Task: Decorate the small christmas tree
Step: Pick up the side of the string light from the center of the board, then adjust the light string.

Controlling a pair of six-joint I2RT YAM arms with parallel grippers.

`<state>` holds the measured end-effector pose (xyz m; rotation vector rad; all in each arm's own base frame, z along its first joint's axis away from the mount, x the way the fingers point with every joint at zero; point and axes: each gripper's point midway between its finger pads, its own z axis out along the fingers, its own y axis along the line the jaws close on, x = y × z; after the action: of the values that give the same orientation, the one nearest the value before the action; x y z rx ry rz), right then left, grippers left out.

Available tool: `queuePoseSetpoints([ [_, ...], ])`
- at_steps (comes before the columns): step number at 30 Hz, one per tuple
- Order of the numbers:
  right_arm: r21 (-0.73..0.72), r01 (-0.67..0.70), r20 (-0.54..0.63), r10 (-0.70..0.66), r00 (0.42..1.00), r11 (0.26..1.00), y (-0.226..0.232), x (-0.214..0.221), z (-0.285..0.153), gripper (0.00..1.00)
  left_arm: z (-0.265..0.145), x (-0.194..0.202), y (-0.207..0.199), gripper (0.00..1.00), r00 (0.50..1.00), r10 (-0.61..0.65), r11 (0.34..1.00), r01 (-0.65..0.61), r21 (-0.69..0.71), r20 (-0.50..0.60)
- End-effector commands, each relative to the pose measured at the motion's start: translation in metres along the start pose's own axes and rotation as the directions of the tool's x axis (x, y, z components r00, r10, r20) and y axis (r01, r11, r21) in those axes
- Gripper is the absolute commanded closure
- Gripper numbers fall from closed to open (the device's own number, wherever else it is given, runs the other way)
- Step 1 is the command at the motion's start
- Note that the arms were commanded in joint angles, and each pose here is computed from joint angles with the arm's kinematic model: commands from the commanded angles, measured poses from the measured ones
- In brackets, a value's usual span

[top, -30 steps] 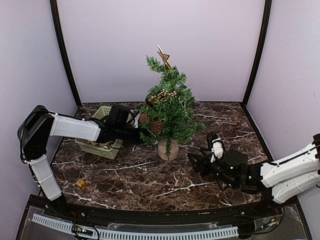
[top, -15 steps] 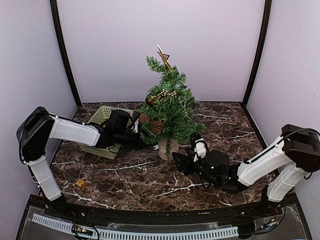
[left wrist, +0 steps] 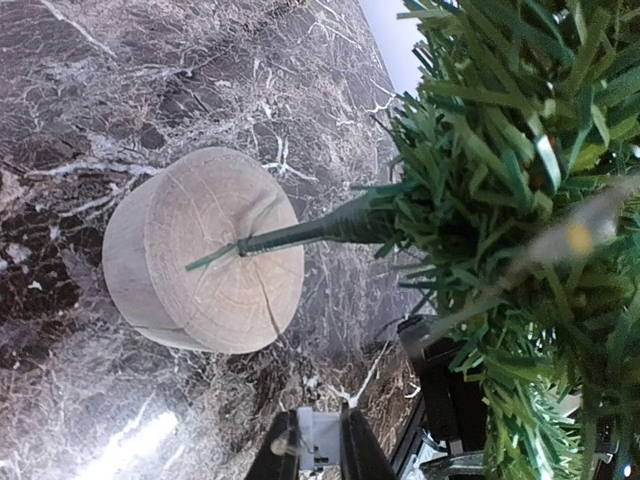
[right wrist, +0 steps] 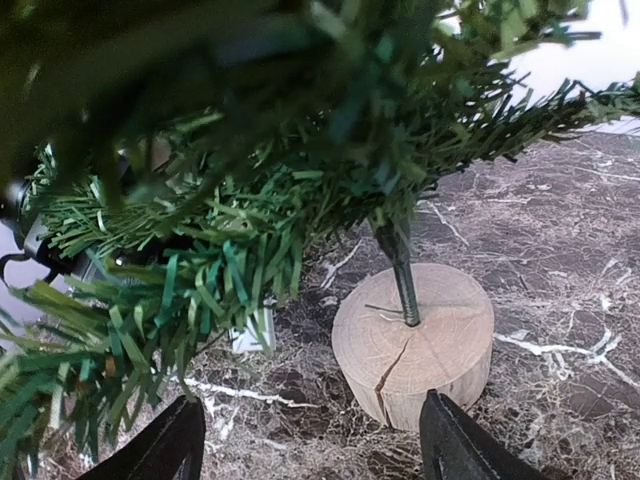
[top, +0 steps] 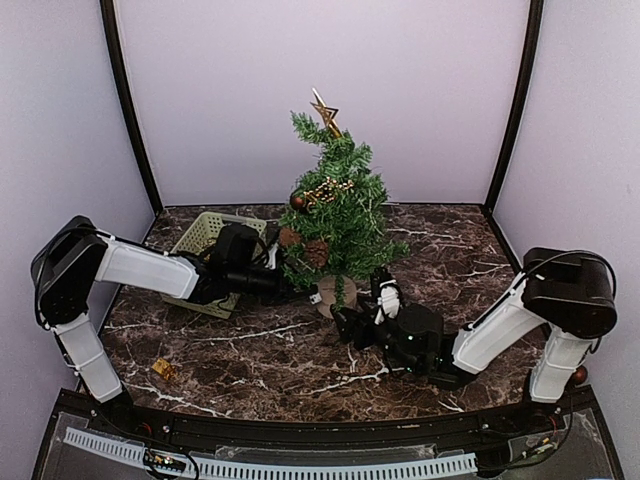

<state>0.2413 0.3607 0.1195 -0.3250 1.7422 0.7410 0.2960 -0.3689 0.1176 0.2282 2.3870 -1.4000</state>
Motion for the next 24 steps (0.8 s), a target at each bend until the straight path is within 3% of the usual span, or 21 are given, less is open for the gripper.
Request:
queuePoseSetpoints([
  [1,-0.033,-0.063,0.079,0.066,0.995,0.997,0.006,-0.02,-0.004,0.24,-0.01,-0.004,-0.028,0.86,0.999,0.021,0.997,-0.023,0.072,0.027],
  [8,-0.027,-0.18,0.098,0.182,0.978,0.983,-0.005,-0.011,-0.019,0.24,-0.01,-0.009,-0.034,0.86,0.999,0.006,0.996,-0.011,0.092,0.047],
  [16,-0.059,-0.235,0.068,0.239,0.969,0.97,-0.005,0.0,-0.003,0.31,-0.011,-0.008,-0.036,0.86,0.999,0.002,0.995,-0.007,0.097,0.048],
  [24,-0.056,-0.209,0.057,0.212,0.976,0.976,-0.004,0.002,0.014,0.34,-0.011,-0.007,-0.035,0.86,0.999,-0.008,0.995,0.003,0.097,0.05],
])
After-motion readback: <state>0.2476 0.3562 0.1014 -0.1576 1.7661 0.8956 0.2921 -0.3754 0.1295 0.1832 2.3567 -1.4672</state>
